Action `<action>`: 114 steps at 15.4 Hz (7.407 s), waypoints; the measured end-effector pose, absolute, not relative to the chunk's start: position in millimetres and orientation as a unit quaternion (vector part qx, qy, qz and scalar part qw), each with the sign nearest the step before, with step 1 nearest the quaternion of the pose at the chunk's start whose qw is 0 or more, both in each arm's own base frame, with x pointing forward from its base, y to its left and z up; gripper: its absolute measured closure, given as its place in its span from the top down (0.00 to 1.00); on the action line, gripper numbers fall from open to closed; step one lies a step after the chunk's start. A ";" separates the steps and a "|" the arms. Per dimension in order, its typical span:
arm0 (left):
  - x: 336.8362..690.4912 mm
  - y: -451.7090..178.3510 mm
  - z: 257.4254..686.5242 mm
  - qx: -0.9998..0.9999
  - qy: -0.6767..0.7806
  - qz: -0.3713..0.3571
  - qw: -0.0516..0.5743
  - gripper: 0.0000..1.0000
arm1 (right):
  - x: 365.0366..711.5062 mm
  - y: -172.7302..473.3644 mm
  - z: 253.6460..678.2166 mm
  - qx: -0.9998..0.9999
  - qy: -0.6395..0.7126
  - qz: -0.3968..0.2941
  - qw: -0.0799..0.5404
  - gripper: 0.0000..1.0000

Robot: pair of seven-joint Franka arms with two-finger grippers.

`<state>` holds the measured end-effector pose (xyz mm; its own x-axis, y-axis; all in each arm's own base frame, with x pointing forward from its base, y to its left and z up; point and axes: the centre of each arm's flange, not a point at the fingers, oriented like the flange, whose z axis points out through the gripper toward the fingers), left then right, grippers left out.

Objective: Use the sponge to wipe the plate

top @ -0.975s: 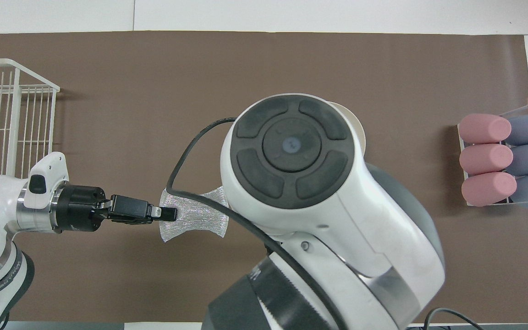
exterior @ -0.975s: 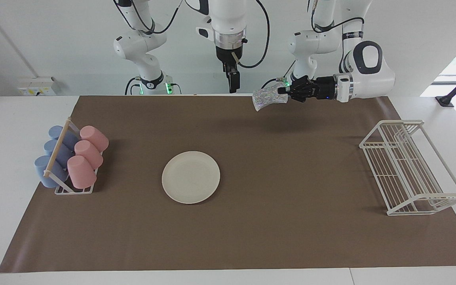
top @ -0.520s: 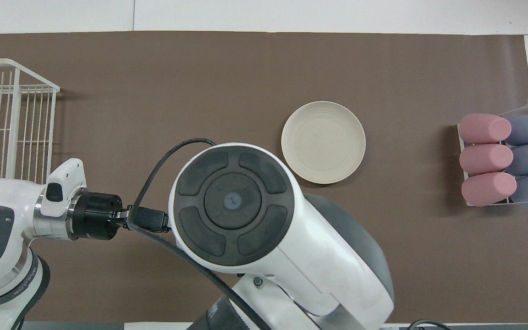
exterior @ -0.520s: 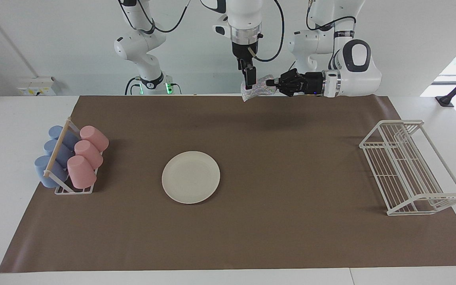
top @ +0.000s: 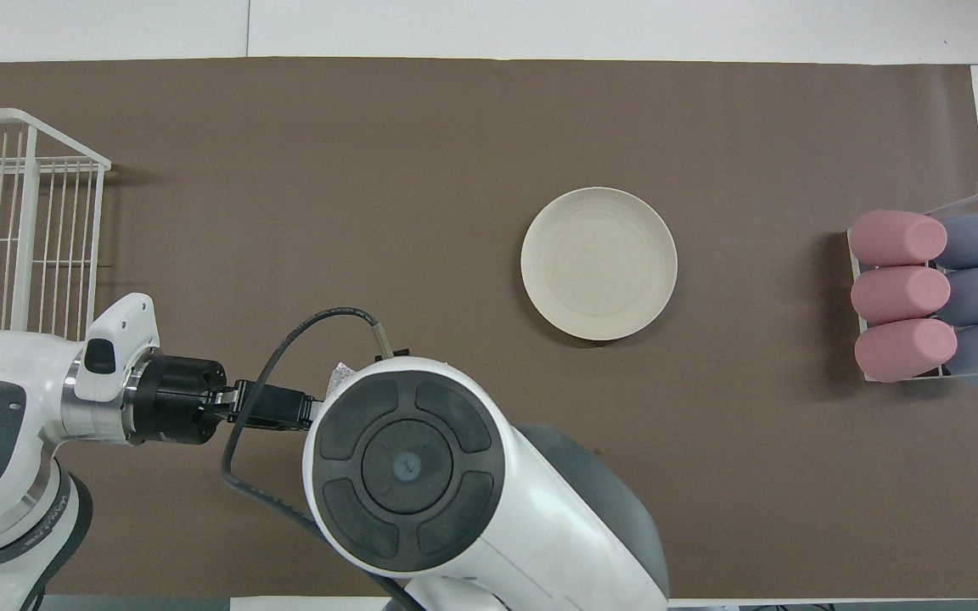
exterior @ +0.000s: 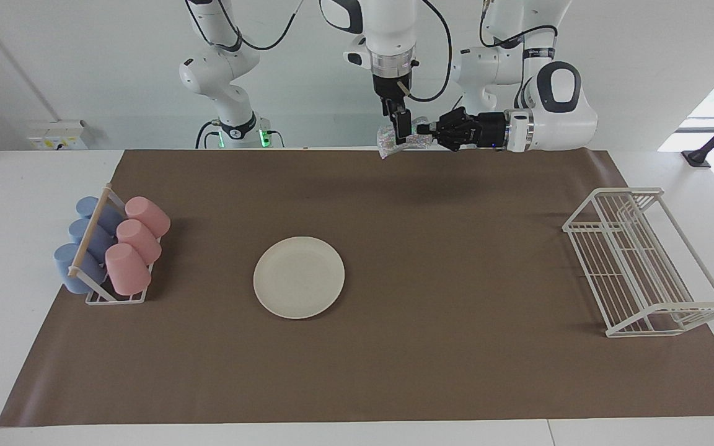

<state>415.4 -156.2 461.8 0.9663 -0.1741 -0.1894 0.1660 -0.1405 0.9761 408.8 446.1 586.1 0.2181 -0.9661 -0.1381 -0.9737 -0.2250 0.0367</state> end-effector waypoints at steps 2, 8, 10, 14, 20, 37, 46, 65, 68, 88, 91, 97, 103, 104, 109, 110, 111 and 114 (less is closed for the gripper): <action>415.3 -156.3 461.8 0.744 -0.003 -0.130 0.656 0.04 | 406.3 443.3 583.2 -0.780 0.622 0.066 0.026 0.97; 414.1 -155.3 462.6 0.740 -0.006 -0.134 0.659 0.04 | 404.2 445.6 582.1 -0.773 0.625 0.092 0.049 0.44; 413.4 -155.1 462.8 0.739 -0.007 -0.135 0.660 0.04 | 406.1 446.2 583.4 -0.771 0.627 0.096 0.057 0.28; 412.2 -155.2 462.6 0.738 -0.009 -0.138 0.660 0.04 | 406.9 446.2 584.4 -0.774 0.623 0.097 0.062 0.02; 409.7 -150.4 465.1 0.766 -0.027 -0.144 0.626 0.22 | 406.4 446.1 584.6 -0.788 0.605 0.097 0.064 0.02; 413.7 -116.0 464.8 0.827 -0.022 -0.154 0.540 1.00 | 505.3 307.4 519.7 -0.865 0.496 0.060 0.046 0.02; 426.2 -48.3 462.6 0.923 -0.037 -0.129 0.360 1.00 | 525.1 253.7 361.4 -0.877 0.473 -0.010 0.083 0.02; 470.1 -47.9 459.8 0.990 0.029 -0.009 0.137 1.00 | 558.4 207.6 301.3 -0.904 0.414 -0.040 0.095 0.02; 470.2 -47.9 459.8 0.990 0.031 -0.009 0.136 1.00 | 534.4 263.7 301.3 -0.895 0.434 -0.028 0.100 0.02; 475.1 -48.3 461.6 0.990 0.048 0.008 0.133 1.00 | 544.5 244.6 301.6 -0.910 0.401 -0.035 0.100 0.02; 476.0 -48.1 460.3 0.990 0.051 0.008 0.133 1.00 | 555.2 247.9 321.1 -0.909 0.407 -0.014 0.088 0.02; 477.7 -56.3 462.4 0.974 0.112 0.001 0.195 1.00 | 567.1 304.2 434.9 -0.876 0.475 0.034 0.072 0.02; 477.8 -87.3 472.6 0.913 0.180 -0.029 0.366 1.00 | 497.2 417.5 518.7 -0.850 0.524 0.033 0.044 0.02; 477.5 -91.4 475.0 0.901 0.182 -0.035 0.392 1.00 | 482.1 434.1 529.0 -0.847 0.529 0.028 0.040 0.02; 472.4 -106.0 487.0 0.862 0.148 -0.062 0.481 1.00 | 447.8 466.3 544.3 -0.843 0.537 0.019 0.028 0.02; 472.1 -108.3 488.3 0.858 0.138 -0.059 0.491 1.00 | 449.5 464.8 544.2 -0.842 0.539 0.018 0.028 0.02; 471.5 -111.2 489.0 0.857 0.121 -0.052 0.498 1.00 | 451.4 462.9 544.1 -0.841 0.541 0.018 0.028 0.02; 466.8 -127.6 486.9 0.856 0.066 -0.041 0.510 1.00 | 454.6 460.0 543.9 -0.839 0.544 0.017 0.028 0.02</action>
<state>466.8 -127.6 486.9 0.9880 0.0715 -0.1372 0.1547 -0.4703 0.8688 454.6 460.0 543.9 0.4082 -0.9110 -0.0592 -0.9129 -0.4073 -0.0278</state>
